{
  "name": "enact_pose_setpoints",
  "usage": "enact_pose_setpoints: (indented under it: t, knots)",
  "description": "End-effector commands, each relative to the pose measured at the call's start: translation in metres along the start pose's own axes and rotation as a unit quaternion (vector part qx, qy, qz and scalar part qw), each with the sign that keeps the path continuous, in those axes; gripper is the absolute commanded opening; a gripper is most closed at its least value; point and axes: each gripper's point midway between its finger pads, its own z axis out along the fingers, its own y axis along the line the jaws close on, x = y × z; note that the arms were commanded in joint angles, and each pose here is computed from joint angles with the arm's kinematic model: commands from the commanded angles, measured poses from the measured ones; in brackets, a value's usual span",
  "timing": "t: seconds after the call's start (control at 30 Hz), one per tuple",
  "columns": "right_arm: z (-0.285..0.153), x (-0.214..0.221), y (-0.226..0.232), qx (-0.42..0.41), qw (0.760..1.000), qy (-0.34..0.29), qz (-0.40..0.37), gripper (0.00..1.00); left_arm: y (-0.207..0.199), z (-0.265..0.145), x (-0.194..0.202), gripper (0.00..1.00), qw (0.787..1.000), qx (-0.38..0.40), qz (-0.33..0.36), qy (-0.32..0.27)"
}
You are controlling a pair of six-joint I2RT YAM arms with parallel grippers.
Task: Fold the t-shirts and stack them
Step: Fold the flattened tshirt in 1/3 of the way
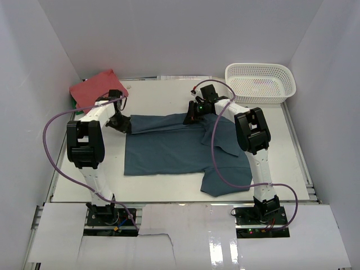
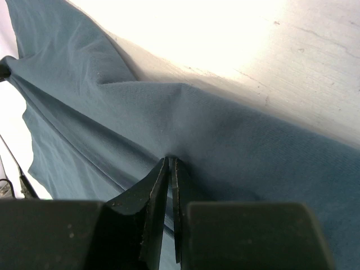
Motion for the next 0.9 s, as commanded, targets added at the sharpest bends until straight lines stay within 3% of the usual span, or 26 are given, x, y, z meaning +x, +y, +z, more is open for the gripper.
enact_pose_setpoints:
  t: [0.0,0.27,0.37,0.4,0.5,0.53,0.6,0.63,0.67,0.87]
  knots:
    - [-0.010,0.014,-0.014,0.037,0.999,0.021,0.004,0.13,-0.002,-0.028,-0.035,0.01,0.996,0.013,0.005,-0.083]
    - [-0.010,0.014,-0.013,0.037,0.999,0.021,0.004,0.14,-0.019,-0.035,-0.056,0.01,0.991,0.034,0.016,-0.125]
    - [-0.010,0.015,-0.014,0.038,0.999,0.022,0.004,0.14,-0.024,-0.040,-0.061,0.05,0.989,0.048,0.023,-0.138]
    - [-0.010,0.015,-0.014,0.038,0.999,0.022,0.004,0.14,-0.023,-0.039,-0.061,0.21,0.988,0.049,0.028,-0.141]
    - [-0.010,0.015,-0.014,0.039,0.999,0.022,0.004,0.14,-0.017,-0.038,-0.059,0.41,0.988,0.044,0.032,-0.142]
    - [-0.010,0.014,-0.013,0.038,0.999,0.021,0.003,0.14,-0.012,-0.036,-0.058,0.59,0.989,0.038,0.033,-0.142]
    - [-0.010,0.014,-0.013,0.037,0.999,0.021,0.004,0.14,-0.004,-0.035,-0.057,0.76,0.989,0.029,0.027,-0.143]
    - [-0.010,0.013,-0.013,0.036,0.999,0.020,0.003,0.14,0.005,-0.032,-0.056,0.92,0.989,0.018,0.020,-0.145]
    - [-0.010,0.013,-0.013,0.036,0.999,0.020,0.003,0.14,0.008,-0.035,-0.057,0.97,0.989,0.019,0.015,-0.147]
    - [-0.010,0.012,-0.012,0.035,0.999,0.019,0.003,0.14,0.002,-0.032,-0.056,0.98,0.990,0.034,0.025,-0.134]
